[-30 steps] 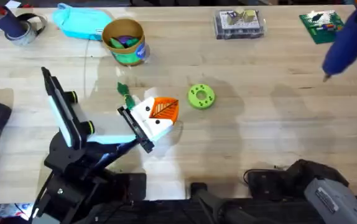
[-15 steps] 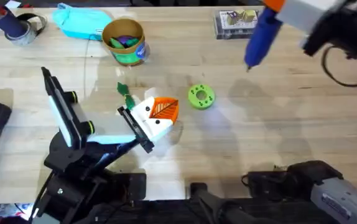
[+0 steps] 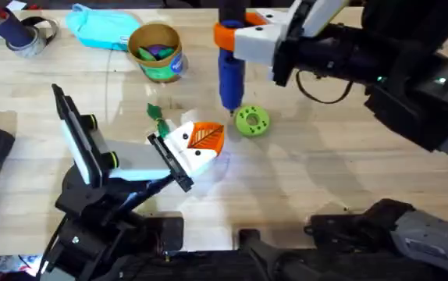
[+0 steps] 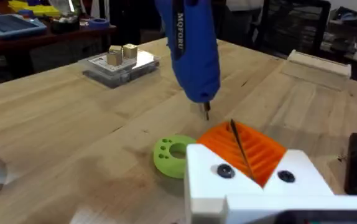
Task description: Pick up the gripper from the table and insert it into the empty holder that is missing its gripper. Then pick up a screw, insert it into the mounting hole, and use the screwdriver to tighten it. Finally, clean up the table by picking up the vegetable and placing it into the bucket.
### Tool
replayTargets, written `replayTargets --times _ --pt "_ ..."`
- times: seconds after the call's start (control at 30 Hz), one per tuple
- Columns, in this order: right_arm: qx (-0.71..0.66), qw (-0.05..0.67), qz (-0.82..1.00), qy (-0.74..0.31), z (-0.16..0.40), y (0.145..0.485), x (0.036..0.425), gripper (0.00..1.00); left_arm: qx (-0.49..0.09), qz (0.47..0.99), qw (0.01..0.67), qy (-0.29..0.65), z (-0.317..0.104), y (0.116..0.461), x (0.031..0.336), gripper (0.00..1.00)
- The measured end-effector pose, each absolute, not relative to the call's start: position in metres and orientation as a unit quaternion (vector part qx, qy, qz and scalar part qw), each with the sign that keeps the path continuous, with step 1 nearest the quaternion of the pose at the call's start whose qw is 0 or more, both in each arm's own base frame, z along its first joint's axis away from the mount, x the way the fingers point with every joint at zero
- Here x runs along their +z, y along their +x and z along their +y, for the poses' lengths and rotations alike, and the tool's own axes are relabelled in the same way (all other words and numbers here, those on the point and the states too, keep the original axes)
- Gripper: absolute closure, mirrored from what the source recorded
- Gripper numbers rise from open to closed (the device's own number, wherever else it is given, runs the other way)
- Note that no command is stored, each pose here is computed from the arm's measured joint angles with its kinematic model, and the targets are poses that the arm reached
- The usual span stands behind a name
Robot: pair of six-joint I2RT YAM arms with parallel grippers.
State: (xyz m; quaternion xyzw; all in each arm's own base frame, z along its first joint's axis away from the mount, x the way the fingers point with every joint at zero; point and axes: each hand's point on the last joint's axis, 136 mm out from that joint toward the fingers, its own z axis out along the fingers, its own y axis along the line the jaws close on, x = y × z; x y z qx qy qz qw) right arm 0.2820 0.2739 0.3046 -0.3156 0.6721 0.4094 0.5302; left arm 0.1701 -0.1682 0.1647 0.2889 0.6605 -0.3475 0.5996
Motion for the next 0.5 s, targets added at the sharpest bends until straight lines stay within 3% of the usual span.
replayTargets --times 0.27,0.5 --pt "0.459 0.592 0.565 -0.347 0.296 0.253 0.363 0.953 -0.347 0.661 0.6 0.289 -0.168 0.17 0.165 0.991" --pt "0.492 0.577 0.532 -0.376 0.317 0.222 0.371 0.954 -0.347 0.661 0.6 0.289 -0.168 0.17 0.165 0.991"
